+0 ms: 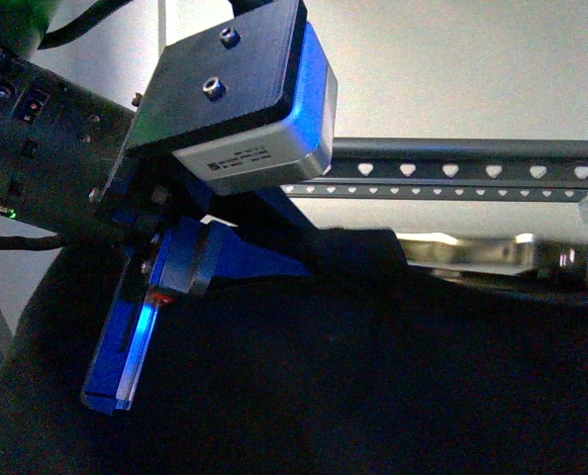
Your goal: Hang clothes on hanger
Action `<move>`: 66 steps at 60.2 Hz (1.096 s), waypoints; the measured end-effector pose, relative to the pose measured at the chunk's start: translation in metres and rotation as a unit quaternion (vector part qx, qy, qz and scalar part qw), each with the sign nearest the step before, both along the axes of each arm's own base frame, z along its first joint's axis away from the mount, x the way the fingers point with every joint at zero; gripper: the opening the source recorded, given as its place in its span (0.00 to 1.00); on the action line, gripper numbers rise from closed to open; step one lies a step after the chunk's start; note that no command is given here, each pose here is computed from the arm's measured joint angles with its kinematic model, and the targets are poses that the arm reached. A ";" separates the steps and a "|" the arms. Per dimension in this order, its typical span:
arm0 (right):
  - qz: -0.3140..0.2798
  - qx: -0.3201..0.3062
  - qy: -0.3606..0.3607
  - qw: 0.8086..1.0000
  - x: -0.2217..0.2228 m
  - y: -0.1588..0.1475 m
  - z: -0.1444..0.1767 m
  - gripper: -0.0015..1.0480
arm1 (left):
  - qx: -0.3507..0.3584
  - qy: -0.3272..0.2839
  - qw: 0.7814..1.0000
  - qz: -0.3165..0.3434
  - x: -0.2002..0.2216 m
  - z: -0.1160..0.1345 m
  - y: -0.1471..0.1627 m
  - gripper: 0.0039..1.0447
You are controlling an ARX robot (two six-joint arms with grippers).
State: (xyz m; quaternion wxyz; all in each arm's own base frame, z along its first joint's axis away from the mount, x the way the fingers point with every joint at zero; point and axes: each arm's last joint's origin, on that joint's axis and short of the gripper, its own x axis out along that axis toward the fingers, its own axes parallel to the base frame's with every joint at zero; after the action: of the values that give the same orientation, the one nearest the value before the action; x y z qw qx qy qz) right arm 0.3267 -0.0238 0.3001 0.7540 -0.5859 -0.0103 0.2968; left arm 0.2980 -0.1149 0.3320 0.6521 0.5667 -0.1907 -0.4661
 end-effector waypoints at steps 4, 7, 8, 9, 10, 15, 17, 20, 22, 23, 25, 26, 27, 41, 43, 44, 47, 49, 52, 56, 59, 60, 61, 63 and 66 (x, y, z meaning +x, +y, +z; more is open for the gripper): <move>-0.005 0.008 0.020 1.000 -0.002 -0.005 -0.003 0.09 | -0.001 -0.002 1.000 -0.002 -0.001 0.001 0.000 0.29; -0.016 0.022 0.047 0.999 -0.005 -0.013 -0.007 0.09 | -0.002 -0.005 1.000 -0.003 -0.002 0.003 0.001 0.39; -0.021 0.028 0.056 0.998 -0.007 -0.016 -0.008 0.09 | -0.002 -0.006 1.000 -0.003 -0.002 0.003 0.001 0.42; -0.024 0.033 0.066 0.997 -0.008 -0.018 -0.009 0.09 | -0.003 -0.006 1.000 -0.003 -0.003 0.004 0.001 0.46; -0.029 0.039 0.076 0.996 -0.010 -0.021 -0.010 0.09 | -0.003 -0.006 1.000 -0.003 -0.003 0.004 0.001 0.49; -0.046 0.070 0.126 0.988 -0.020 -0.034 -0.014 0.09 | -0.003 -0.007 1.000 -0.003 -0.003 0.004 0.001 0.65; -0.051 0.085 0.151 0.984 -0.026 -0.041 -0.016 0.09 | -0.003 -0.008 1.000 -0.003 -0.003 0.004 0.001 0.70; -0.059 0.102 0.180 0.976 -0.034 -0.049 -0.019 0.09 | -0.003 -0.008 1.000 -0.003 -0.003 0.004 0.001 0.78; -0.064 0.108 0.193 0.973 -0.038 -0.052 -0.021 0.09 | -0.003 -0.008 1.000 -0.003 -0.003 0.004 0.001 0.84; -0.064 0.113 0.198 0.972 -0.039 -0.054 -0.022 0.09 | -0.003 -0.008 1.000 -0.003 -0.003 0.004 0.001 0.85; -0.067 0.121 0.208 0.968 -0.043 -0.057 -0.023 0.09 | -0.003 -0.008 1.000 -0.003 -0.003 0.004 0.001 0.89; -0.069 0.128 0.218 0.965 -0.047 -0.060 -0.024 0.09 | -0.003 -0.008 1.000 -0.003 -0.003 0.004 0.001 0.90; -0.071 0.132 0.223 0.963 -0.048 -0.061 -0.025 0.09 | -0.003 -0.008 1.000 -0.003 -0.003 0.004 0.001 0.94; -0.097 0.187 0.254 0.944 -0.072 -0.080 -0.040 0.09 | -0.171 0.045 0.957 0.229 0.004 0.011 0.005 0.94; -0.101 0.201 0.261 0.939 -0.075 -0.081 -0.043 0.09 | -0.258 0.075 0.919 0.289 0.007 0.018 0.011 0.94; -0.101 0.208 0.265 0.936 -0.077 -0.081 -0.045 0.09 | -0.307 0.098 0.891 0.320 0.009 0.022 0.015 0.94; -0.107 0.225 0.275 0.929 -0.080 -0.080 -0.048 0.09 | -0.410 0.144 0.818 0.377 0.012 0.028 0.026 0.94; -0.112 0.235 0.284 0.923 -0.083 -0.080 -0.051 0.09 | -0.470 0.169 0.768 0.401 0.013 0.031 0.034 0.94; -0.122 0.251 0.301 0.912 -0.086 -0.078 -0.056 0.09 | -0.539 0.195 0.703 0.420 0.015 0.033 0.044 0.94; -0.139 0.272 0.322 0.896 -0.090 -0.076 -0.062 0.09 | -0.612 0.231 0.632 0.416 0.015 0.035 0.054 0.94; -0.144 0.294 0.338 0.882 -0.092 -0.072 -0.065 0.09 | -0.641 0.255 0.602 0.402 0.014 0.037 0.057 0.94; -0.146 0.306 0.344 0.875 -0.093 -0.071 -0.066 0.09 | -0.645 0.259 0.599 0.398 0.013 0.038 0.057 0.94; -0.147 0.312 0.347 0.872 -0.093 -0.070 -0.066 0.09 | -0.651 0.266 0.594 0.390 0.011 0.039 0.057 0.94; -0.151 0.333 0.352 0.861 -0.093 -0.067 -0.066 0.09 | -0.662 0.272 0.589 0.375 0.008 0.043 0.057 0.94; -0.156 0.374 0.354 0.843 -0.090 -0.061 -0.060 0.09 | -0.671 0.268 0.588 0.363 -0.003 0.051 0.052 0.91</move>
State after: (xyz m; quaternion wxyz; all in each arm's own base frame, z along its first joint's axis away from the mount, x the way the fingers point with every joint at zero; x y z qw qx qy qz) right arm 0.2362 -0.0847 0.2396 0.9047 -0.1081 0.2386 0.3359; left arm 0.2948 -0.0634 0.3834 0.9842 -0.1600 -0.0444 -0.0621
